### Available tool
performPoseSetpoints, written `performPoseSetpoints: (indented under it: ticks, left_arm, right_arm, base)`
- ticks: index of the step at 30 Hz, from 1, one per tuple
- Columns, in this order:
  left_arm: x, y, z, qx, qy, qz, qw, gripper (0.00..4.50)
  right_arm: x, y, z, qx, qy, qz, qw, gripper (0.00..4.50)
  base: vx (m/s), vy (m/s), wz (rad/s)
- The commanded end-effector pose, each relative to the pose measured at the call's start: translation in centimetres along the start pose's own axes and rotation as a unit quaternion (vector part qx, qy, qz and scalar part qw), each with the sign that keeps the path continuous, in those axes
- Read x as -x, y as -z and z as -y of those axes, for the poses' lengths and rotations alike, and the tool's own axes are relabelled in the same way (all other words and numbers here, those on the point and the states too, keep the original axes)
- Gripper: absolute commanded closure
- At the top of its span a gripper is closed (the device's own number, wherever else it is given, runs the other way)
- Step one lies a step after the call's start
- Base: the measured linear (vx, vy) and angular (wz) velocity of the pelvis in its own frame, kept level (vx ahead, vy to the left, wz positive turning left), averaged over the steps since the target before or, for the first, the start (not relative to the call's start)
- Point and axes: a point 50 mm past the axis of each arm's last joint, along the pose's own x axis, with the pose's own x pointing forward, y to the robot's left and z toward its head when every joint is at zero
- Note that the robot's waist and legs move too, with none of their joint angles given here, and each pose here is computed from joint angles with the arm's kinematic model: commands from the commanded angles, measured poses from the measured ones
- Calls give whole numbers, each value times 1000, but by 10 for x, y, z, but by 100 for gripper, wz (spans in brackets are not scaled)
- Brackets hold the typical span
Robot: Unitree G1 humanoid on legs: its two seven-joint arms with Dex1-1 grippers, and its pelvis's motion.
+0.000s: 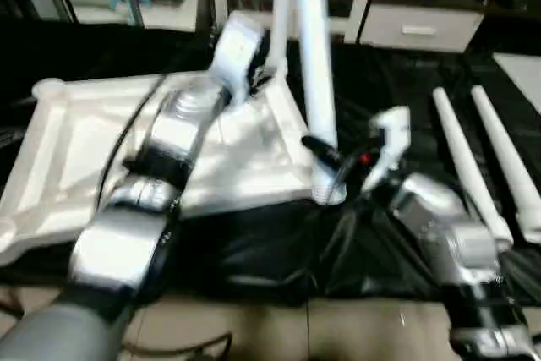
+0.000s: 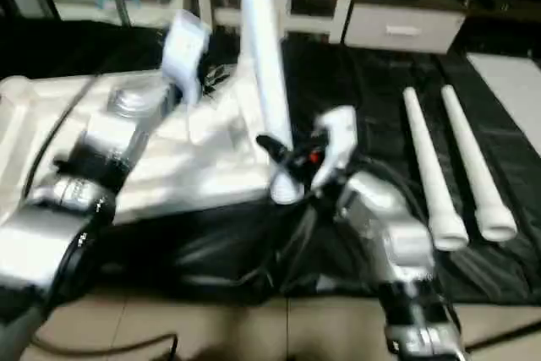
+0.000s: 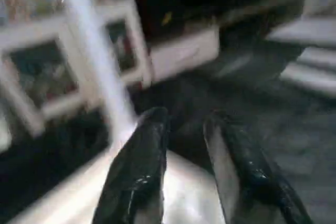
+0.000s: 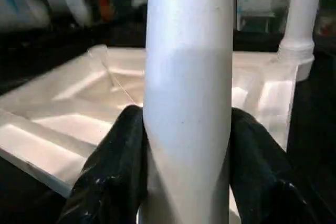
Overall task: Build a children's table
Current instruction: Insert table leg to table base
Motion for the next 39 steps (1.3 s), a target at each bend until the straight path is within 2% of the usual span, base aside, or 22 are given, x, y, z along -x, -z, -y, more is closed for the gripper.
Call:
performPoseSetpoints:
  ticks: [1, 2, 4, 7, 8, 9, 10, 13, 15, 17, 19, 21, 22, 23, 24, 25, 26, 27, 29, 31, 36, 39]
  left_arm:
    - [-6, -22, 28, 21, 91, 49, 994, 266]
    - [-4, -32, 44, 34, 149, 75, 985, 242]
    - [2, -38, 63, 61, 223, 86, 969, 229]
    - [7, -35, 70, 58, 252, 85, 962, 214]
    - [2, -11, 50, 40, 156, 39, 986, 200]
    - [1, -1, 40, 29, 113, 20, 993, 191]
    - [2, 9, 25, 17, 60, 0, 998, 188]
    - [14, 20, -4, -6, -21, -19, 1000, 188]
    - [19, 21, -10, -11, -32, -22, 999, 188]
    - [39, 31, -35, -28, -77, -44, 996, 188]
    - [44, 37, -40, -41, -79, -58, 994, 188]
    - [51, 52, -42, -67, -65, -83, 992, 188]
    - [51, 52, -42, -67, -65, -83, 992, 188]
    - [59, 68, -30, -79, 13, -94, 992, 188]
    - [59, 68, -30, -79, 13, -94, 992, 188]
    - [67, 80, -10, -86, 105, -97, 986, 188]
    - [68, 82, -4, -90, 130, -97, 983, 154]
    - [68, 83, -3, -88, 133, -97, 983, 154]
    - [69, 92, 19, -50, 203, -93, 973, 151]
    - [65, 95, 30, -39, 241, -97, 965, 124]
    - [56, 100, 43, -38, 298, -117, 947, 86]
    - [53, 106, 45, -36, 298, -135, 944, 70]
  right_arm:
    - [-2, 1, 5, 18, 20, -8, 1000, 272]
    - [-1, 2, 6, 23, 28, -14, 999, 272]
    - [-1, 3, 8, 28, 35, -19, 999, 272]
    - [-1, 3, 9, 30, 41, -20, 998, 272]
    - [-1, 3, 10, 33, 49, -20, 998, 272]
    - [-1, 3, 11, 35, 52, -20, 998, 272]
    - [-1, 2, 11, 36, 52, -19, 998, 272]
    - [1, -1, 11, 35, 47, -12, 998, 272]
    - [1, -2, 11, 34, 45, -10, 998, 272]
    - [3, -7, 17, 30, 43, -10, 999, 272]
    - [4, -9, 19, 23, 38, -13, 999, 272]
    - [4, -13, 21, 9, 30, -14, 999, 272]
    - [4, -13, 21, 9, 30, -14, 999, 272]
    - [3, -14, 23, -4, 7, -34, 999, 272]
    - [3, -14, 23, -4, 7, -34, 999, 272]
    - [3, -16, 27, -10, -6, -53, 999, 272]
    - [4, -17, 29, -9, -8, -58, 998, 272]
    - [4, -17, 29, -9, -8, -59, 998, 272]
    - [10, -20, 36, -10, -13, -76, 997, 272]
    - [17, -25, 41, 3, -9, -80, 997, 272]
    - [25, -35, 51, 18, 0, -86, 996, 272]
    - [29, -34, 53, 17, -4, -96, 995, 272]
  base:
    - [0, 0, 0]
    - [0, 0, 0]
    - [0, 0, 0]
    - [0, 0, 0]
    - [0, 0, 0]
    - [0, 0, 0]
    - [-58, -17, -1]
    - [0, 0, 0]
    - [0, 0, 0]
    - [0, 0, 0]
    - [0, 0, 0]
    - [0, 0, 0]
    - [0, 0, 0]
    - [0, 0, 0]
    - [0, 0, 0]
    - [0, 0, 0]
    - [0, 0, 0]
    - [0, 0, 0]
    - [0, 0, 0]
    - [0, 0, 0]
    - [0, 0, 0]
    - [0, 0, 0]
